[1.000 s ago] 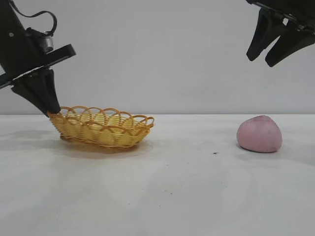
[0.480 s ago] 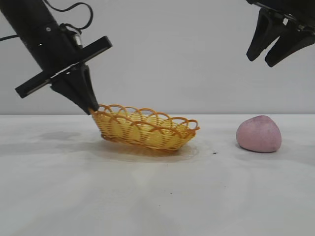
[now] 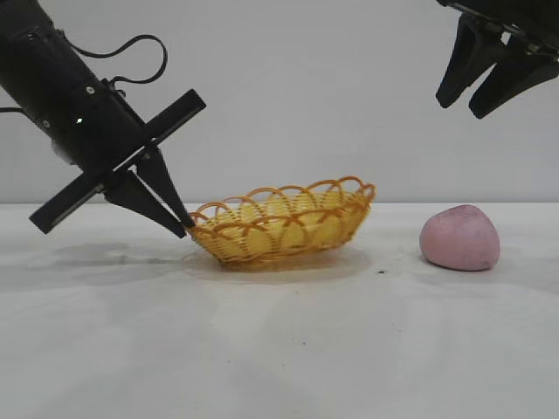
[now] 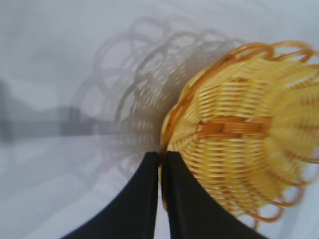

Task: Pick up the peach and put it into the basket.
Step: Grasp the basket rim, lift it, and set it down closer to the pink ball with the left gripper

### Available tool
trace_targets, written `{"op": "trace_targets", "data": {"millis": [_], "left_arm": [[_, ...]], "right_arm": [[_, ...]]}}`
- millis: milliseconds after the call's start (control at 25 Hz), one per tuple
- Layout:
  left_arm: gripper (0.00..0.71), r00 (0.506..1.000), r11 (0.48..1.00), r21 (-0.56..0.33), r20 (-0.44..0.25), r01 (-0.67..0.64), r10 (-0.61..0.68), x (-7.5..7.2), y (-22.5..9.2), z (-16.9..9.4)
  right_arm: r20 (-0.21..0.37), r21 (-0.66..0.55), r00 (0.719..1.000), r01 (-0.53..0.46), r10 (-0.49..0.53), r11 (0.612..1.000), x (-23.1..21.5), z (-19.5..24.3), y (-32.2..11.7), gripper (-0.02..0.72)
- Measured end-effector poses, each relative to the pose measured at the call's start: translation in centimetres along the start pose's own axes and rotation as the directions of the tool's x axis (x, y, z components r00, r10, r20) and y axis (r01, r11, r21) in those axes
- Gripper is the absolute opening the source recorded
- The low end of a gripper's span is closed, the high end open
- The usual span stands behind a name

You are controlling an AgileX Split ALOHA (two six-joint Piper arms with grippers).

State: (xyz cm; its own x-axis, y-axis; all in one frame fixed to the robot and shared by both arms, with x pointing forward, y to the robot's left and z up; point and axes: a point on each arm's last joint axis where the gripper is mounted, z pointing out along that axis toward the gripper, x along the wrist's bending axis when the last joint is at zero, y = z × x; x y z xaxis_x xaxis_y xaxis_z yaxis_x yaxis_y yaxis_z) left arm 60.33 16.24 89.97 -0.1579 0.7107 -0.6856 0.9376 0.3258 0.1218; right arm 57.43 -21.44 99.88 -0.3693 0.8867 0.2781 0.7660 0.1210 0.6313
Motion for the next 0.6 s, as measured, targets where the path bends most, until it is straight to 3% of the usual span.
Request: {"op": "trace_targets", "data": {"millis": [440,480,520,600], "left_arm": [[0.000,0.999,0.998,-0.034,0.001,-0.053,0.053,-0.4,0.3,-0.5],[0.049,0.998,0.997,-0.037,0.001,-0.061,0.061,-0.6,0.3,-0.6],[0.049,0.997,0.997,-0.037,-0.004,-0.075,0.074,-0.6,0.3,-0.8],[0.174,0.996,0.995,-0.040,-0.005,-0.089,0.089,-0.8,0.3,-1.0]], "right_arm": [[-0.001,-0.001,1.000,-0.001,0.001,1.000,0.0,0.0,0.0,0.302],[-0.001,-0.001,1.000,-0.001,0.001,1.000,0.0,0.0,0.0,0.302],[-0.001,-0.001,1.000,-0.001,0.001,1.000,0.0,0.0,0.0,0.302],[-0.001,-0.001,1.000,-0.001,0.001,1.000,0.0,0.0,0.0,0.302]]}}
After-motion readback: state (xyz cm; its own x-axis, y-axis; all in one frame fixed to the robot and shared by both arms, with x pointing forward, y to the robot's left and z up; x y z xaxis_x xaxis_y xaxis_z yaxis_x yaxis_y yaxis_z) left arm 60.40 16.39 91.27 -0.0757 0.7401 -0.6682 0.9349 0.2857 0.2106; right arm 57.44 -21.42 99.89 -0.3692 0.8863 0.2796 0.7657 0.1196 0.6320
